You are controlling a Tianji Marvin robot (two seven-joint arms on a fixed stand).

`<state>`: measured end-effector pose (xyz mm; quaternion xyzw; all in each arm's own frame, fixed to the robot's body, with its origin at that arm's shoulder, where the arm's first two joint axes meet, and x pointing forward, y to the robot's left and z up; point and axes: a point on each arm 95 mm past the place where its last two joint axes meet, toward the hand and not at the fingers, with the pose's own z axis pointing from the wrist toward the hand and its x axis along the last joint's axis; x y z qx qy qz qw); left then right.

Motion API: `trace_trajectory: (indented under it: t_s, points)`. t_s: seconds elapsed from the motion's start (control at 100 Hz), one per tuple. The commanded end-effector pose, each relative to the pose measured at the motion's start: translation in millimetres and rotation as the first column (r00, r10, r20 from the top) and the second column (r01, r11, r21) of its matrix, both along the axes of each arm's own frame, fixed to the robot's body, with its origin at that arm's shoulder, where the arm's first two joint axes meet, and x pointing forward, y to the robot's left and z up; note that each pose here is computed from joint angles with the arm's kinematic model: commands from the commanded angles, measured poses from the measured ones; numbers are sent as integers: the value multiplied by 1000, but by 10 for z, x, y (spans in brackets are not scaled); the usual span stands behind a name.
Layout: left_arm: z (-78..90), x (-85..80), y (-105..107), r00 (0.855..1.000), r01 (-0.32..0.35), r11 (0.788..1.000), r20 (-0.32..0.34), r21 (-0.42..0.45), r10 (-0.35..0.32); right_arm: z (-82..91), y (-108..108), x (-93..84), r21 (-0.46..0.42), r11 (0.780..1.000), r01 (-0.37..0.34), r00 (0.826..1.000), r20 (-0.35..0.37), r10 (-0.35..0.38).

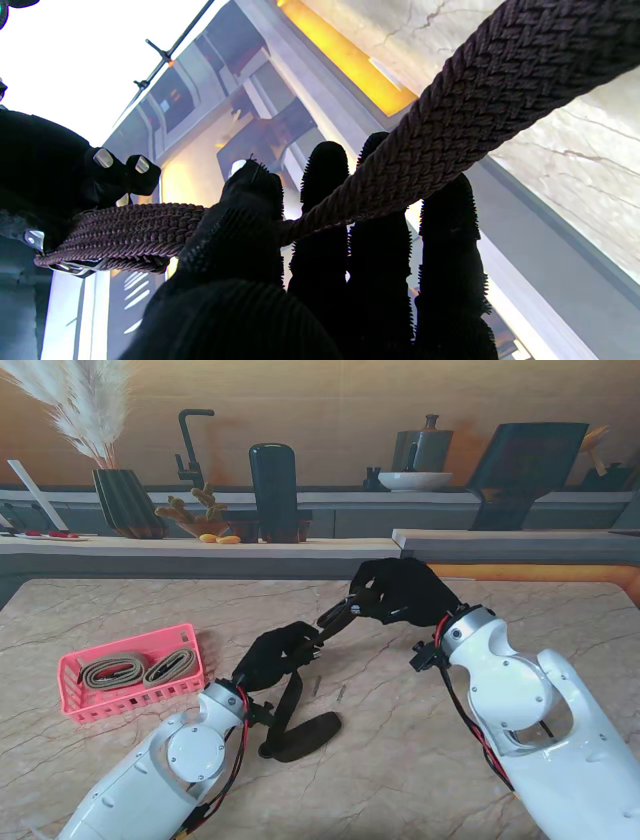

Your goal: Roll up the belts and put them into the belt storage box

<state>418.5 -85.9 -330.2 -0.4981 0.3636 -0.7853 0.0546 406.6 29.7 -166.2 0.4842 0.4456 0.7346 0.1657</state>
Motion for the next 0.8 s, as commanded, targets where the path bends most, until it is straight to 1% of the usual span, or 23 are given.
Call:
trace_trajectory:
  t_s: [0.0, 0.06, 0.12, 0.2, 0.26, 0.36, 0.48, 0.53, 0.59, 0.79]
  points:
    - [-29, -29, -4, 1000, 8, 1000, -6, 4, -8, 19, 4, 6, 23, 1000, 7, 1000, -23, -7]
    - [-38, -16, -5, 1000, 5, 1000, 9, 21, -5, -36, 6, 18, 59, 998, 20, 996, -87, -15]
    - [-45, 3, -3, 999, -11, 999, 32, 44, 10, -94, 12, 30, 105, 994, 34, 988, -154, -18]
    - [-54, 23, -3, 999, -25, 998, 42, 60, 22, -170, 20, 35, 159, 986, 45, 970, -244, -5]
    - [-59, 34, -4, 999, -35, 997, 44, 63, 32, -220, 25, 33, 182, 982, 49, 956, -294, 7]
    - [-59, 42, -7, 998, -46, 997, 47, 61, 43, -297, 31, 28, 200, 978, 50, 936, -351, 24]
    - [-54, 47, -3, 996, -55, 996, 68, 68, 50, -373, 30, 32, 205, 977, 53, 920, -391, 32]
    - [-52, 45, -5, 996, -57, 996, 75, 65, 52, -403, 31, 35, 212, 976, 58, 910, -414, 35]
    - [-51, 44, -10, 995, -60, 996, 85, 60, 54, -443, 40, 41, 235, 969, 74, 891, -452, 42]
    - [-43, 40, -28, 991, -71, 997, 116, 43, 66, -614, 83, 95, 314, 938, 144, 804, -590, 74]
